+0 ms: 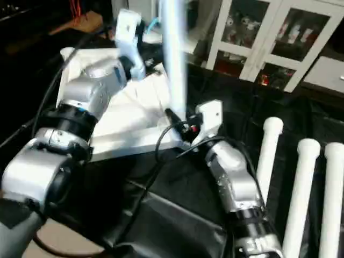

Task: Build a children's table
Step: Insert table leg to table base

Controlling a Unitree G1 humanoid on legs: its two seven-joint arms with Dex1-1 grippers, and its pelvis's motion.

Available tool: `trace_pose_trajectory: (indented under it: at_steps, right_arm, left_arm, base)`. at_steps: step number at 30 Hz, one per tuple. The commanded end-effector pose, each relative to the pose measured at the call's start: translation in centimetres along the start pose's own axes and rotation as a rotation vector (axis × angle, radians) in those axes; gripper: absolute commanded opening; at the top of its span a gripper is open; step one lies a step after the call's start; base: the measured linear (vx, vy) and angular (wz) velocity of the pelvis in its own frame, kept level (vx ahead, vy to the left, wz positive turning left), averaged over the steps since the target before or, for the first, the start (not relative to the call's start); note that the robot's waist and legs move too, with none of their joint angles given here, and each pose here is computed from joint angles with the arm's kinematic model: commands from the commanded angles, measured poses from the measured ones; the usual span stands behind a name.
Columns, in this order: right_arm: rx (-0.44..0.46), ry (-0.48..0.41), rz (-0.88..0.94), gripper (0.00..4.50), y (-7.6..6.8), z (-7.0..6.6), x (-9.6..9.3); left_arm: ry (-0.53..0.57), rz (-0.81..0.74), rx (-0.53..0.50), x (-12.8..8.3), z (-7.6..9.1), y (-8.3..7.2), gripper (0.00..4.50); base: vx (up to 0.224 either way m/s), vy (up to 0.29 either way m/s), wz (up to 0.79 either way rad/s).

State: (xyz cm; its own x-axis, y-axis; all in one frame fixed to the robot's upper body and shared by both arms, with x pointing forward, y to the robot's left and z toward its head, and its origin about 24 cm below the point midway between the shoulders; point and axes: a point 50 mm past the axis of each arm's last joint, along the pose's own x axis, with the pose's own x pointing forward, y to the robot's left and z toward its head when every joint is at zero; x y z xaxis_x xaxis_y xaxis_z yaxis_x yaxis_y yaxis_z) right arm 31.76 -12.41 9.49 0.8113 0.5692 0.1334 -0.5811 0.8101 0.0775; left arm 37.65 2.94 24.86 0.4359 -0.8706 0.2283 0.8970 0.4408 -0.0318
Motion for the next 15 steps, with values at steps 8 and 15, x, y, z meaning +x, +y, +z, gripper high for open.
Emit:
trace_pose_trajectory:
  at_steps: [8, 15]
  right_arm:
    - [-0.018, 0.049, 0.004, 1.86, 0.0, -0.7, 0.2]
    - [-0.039, 0.041, -0.019, 1.86, -1.0, 0.1, 0.3]
  left_arm:
    - [0.0, -0.282, 0.044, 0.3, 0.4, -3.6, 1.47]
    - [-0.004, 0.15, 0.156, -3.1, 1.3, 2.0, 1.47]
  base:
    - [-0.013, -0.001, 0.01]
    - [0.0, 0.0, 0.0]
